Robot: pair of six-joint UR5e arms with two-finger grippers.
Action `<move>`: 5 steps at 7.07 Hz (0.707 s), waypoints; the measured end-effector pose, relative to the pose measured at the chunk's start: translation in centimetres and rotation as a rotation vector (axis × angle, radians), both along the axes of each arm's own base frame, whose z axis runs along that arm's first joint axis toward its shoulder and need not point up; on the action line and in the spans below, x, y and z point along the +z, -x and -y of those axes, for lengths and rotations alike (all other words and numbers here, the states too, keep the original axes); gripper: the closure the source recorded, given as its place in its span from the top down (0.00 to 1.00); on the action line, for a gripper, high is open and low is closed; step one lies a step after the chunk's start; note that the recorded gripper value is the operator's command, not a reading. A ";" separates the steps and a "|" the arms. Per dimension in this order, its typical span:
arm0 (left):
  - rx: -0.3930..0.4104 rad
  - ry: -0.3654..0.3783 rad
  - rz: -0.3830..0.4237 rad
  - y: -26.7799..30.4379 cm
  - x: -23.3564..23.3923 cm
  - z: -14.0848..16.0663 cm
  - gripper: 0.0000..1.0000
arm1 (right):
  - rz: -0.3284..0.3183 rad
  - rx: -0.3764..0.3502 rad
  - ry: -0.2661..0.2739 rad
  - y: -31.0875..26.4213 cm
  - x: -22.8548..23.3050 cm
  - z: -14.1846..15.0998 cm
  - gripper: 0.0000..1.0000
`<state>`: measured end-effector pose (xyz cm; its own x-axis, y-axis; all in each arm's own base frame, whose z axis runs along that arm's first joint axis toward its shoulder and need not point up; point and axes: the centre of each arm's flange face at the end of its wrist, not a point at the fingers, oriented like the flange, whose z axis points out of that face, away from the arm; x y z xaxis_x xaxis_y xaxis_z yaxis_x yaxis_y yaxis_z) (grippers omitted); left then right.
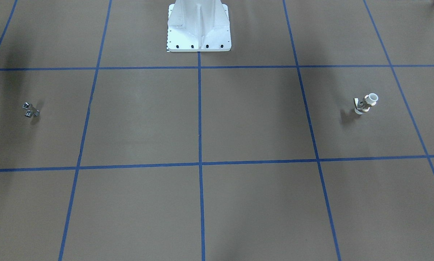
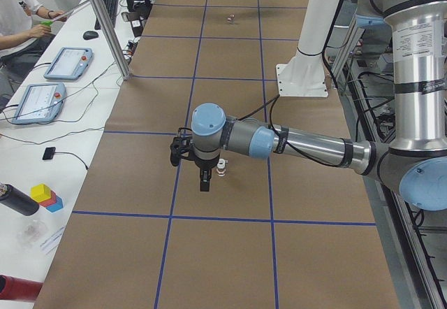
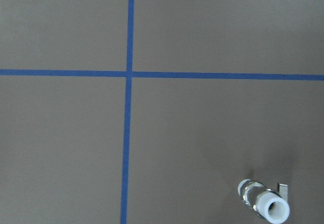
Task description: Assemble PPR valve and pipe with both arms
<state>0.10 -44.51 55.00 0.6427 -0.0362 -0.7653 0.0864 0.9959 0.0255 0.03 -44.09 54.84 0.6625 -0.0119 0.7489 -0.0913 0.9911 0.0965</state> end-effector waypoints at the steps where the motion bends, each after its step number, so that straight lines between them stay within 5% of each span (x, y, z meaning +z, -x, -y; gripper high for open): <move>1: 0.026 -0.034 0.001 -2.2 -0.4 0.1 1.00 | 0.000 -0.001 -0.002 0.0 -0.1 0.1 1.00; 5: 0.152 -0.080 0.052 -9.4 -0.3 -0.2 0.99 | 0.001 -0.008 0.002 0.4 0.1 0.1 1.00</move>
